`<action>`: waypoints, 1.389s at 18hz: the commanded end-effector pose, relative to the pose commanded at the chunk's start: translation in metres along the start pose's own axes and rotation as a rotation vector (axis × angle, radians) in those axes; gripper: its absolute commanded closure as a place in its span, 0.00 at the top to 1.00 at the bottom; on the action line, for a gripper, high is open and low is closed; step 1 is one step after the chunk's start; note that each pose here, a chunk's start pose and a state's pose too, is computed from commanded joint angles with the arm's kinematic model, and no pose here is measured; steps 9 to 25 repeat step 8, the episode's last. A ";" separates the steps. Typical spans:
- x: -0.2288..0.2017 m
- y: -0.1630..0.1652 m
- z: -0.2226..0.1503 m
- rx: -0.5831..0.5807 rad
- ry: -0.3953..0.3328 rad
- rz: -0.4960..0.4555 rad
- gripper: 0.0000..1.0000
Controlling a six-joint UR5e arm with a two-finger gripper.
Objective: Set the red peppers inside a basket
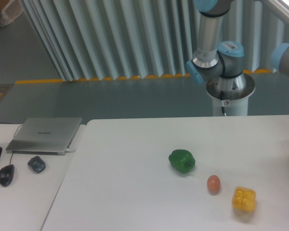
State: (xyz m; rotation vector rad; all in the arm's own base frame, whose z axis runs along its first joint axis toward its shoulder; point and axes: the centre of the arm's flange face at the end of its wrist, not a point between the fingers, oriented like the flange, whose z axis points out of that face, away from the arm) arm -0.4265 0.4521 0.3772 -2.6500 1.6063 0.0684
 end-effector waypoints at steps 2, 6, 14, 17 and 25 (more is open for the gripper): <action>-0.002 -0.017 0.003 0.006 0.009 0.007 1.00; 0.000 -0.035 -0.002 0.008 0.004 -0.009 1.00; 0.000 -0.036 -0.001 0.009 0.005 -0.006 1.00; 0.000 -0.036 -0.001 0.009 0.005 -0.006 1.00; 0.000 -0.036 -0.001 0.009 0.005 -0.006 1.00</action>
